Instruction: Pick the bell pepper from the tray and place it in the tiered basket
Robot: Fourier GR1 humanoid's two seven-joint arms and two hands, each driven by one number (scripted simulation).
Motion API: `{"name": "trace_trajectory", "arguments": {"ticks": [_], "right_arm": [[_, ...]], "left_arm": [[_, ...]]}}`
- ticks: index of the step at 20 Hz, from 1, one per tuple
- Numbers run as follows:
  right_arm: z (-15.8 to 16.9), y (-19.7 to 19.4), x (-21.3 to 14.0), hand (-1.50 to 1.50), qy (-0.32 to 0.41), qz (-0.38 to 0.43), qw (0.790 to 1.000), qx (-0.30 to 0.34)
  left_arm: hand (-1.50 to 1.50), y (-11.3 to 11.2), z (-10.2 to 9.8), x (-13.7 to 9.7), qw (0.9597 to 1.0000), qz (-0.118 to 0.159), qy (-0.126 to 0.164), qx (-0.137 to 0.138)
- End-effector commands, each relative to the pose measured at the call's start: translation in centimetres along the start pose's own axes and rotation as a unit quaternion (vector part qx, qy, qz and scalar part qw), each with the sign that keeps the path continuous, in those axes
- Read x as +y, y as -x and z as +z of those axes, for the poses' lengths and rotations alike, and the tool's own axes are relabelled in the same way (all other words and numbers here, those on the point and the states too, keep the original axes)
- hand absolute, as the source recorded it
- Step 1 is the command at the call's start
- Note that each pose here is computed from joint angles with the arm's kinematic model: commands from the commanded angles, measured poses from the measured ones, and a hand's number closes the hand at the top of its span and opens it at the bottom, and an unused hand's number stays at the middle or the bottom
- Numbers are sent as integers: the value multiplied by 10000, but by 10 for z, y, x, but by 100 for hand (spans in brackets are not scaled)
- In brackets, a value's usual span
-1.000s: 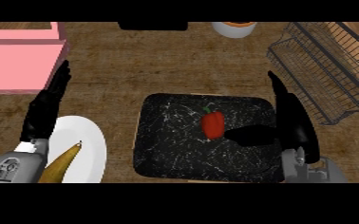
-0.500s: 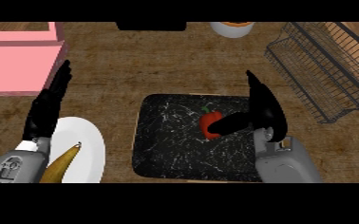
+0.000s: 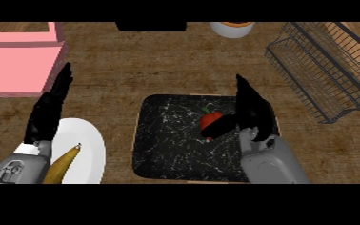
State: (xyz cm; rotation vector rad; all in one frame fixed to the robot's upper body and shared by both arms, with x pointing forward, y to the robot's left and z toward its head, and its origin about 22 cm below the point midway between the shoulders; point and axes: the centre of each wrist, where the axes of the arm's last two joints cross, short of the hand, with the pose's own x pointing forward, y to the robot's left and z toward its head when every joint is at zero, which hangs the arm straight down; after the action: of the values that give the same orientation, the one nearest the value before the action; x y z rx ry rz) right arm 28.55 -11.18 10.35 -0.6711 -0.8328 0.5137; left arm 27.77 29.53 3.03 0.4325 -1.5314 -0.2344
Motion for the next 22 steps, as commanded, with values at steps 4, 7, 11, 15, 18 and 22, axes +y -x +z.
{"name": "trace_trajectory", "arguments": {"ticks": [4,7,11,15,18,22], "right_arm": [[7,-9,10,-150,135,575,9929,1030],[12,-10,1,-150,249,673,9928,955],[3,-13,7,-150,287,768,9907,1087],[1,-6,11,-150,143,680,9905,1183],[-2,-4,28,-150,87,737,9896,1235],[-6,2,25,-150,13,602,9885,1388]], "left_arm": [[0,-4,-3,14,9999,-20,-17,125],[0,1,-8,16,9999,16,-48,106],[0,6,-2,-1,9999,84,25,84],[0,0,0,33,9999,-92,-51,-41],[0,3,-2,-3,10000,-10,-57,-54],[0,-8,-5,8,10000,9,-24,27]]}}
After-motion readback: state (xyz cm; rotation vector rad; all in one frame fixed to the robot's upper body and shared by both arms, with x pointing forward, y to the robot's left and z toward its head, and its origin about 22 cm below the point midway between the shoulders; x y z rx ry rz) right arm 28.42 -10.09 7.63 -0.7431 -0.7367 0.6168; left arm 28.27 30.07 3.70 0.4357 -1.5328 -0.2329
